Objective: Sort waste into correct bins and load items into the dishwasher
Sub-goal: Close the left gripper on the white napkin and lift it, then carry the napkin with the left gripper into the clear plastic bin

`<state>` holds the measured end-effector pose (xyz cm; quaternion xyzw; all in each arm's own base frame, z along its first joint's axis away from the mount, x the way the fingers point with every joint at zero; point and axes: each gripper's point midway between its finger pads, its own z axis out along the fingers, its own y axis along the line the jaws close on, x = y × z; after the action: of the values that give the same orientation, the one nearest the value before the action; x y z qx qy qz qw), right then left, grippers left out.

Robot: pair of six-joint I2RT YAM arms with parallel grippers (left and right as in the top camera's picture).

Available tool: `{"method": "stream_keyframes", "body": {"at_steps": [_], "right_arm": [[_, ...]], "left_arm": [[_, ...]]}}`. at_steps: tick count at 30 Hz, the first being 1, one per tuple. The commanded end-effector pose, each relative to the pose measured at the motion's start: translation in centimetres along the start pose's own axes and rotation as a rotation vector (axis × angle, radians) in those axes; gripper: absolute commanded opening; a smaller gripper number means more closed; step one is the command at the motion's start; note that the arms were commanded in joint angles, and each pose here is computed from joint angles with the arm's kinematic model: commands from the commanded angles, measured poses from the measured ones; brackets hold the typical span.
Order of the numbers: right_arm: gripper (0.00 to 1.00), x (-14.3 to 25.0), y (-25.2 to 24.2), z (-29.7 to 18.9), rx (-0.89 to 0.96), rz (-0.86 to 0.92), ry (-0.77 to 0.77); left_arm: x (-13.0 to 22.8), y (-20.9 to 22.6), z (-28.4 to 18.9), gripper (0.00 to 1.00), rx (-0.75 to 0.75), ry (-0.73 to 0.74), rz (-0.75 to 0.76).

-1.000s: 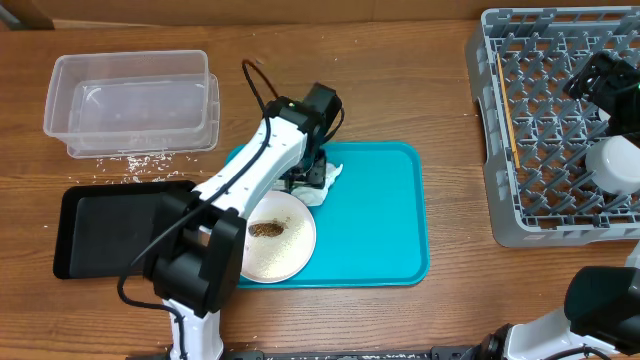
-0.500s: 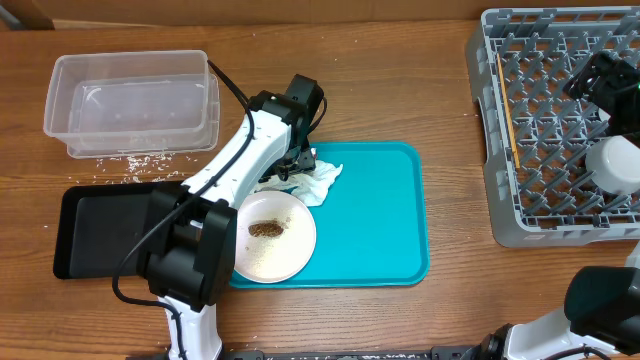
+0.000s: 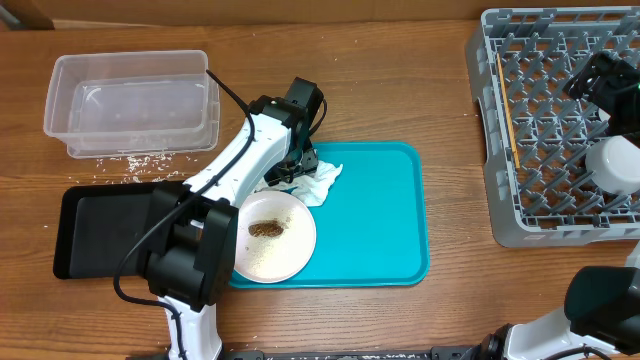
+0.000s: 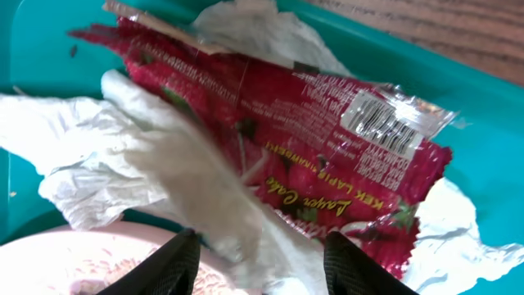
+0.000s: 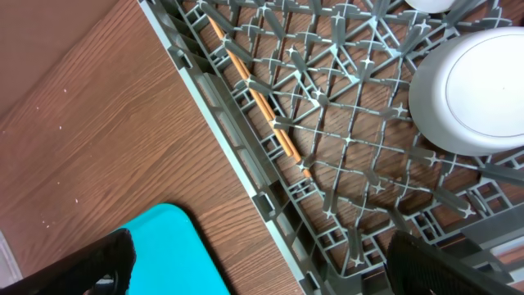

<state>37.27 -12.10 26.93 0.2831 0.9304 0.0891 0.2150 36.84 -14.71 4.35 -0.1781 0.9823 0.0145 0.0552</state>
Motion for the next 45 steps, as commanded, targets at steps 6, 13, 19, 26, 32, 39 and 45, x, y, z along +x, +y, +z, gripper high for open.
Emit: {"method": "stream_keyframes", "body": {"at_steps": [6, 13, 19, 26, 32, 39, 45], "right_arm": [[1.00, -0.4, 0.1, -0.4, -0.001, -0.002, -0.019], [1.00, -0.4, 0.1, -0.4, -0.001, -0.002, -0.019], [1.00, -0.4, 0.1, -0.4, -0.001, -0.002, -0.019], [1.00, -0.4, 0.1, -0.4, -0.001, -0.002, -0.019], [1.00, -0.4, 0.1, -0.4, -0.001, -0.002, -0.019], [1.00, -0.4, 0.1, -0.4, -0.001, -0.002, -0.019], [1.00, -0.4, 0.1, -0.4, -0.001, -0.002, -0.019]], "left_arm": [[1.4, 1.3, 0.8, 0.41, -0.059, 0.061, -0.006], [1.3, 1.2, 0.8, 0.24, -0.053, 0.055, -0.007], [1.6, 1.4, 0.8, 0.04, -0.064, 0.066, -0.006], [2.0, 1.9, 0.3, 0.04, -0.086, 0.088, -0.003], [1.0, 1.3, -2.6, 0.04, -0.074, 0.074, -0.004], [-0.5, 1.5, -6.0, 0.04, -0.081, 0.007, -0.007], [-1.6, 1.7, -9.6, 0.04, -0.018, -0.064, -0.031]]}}
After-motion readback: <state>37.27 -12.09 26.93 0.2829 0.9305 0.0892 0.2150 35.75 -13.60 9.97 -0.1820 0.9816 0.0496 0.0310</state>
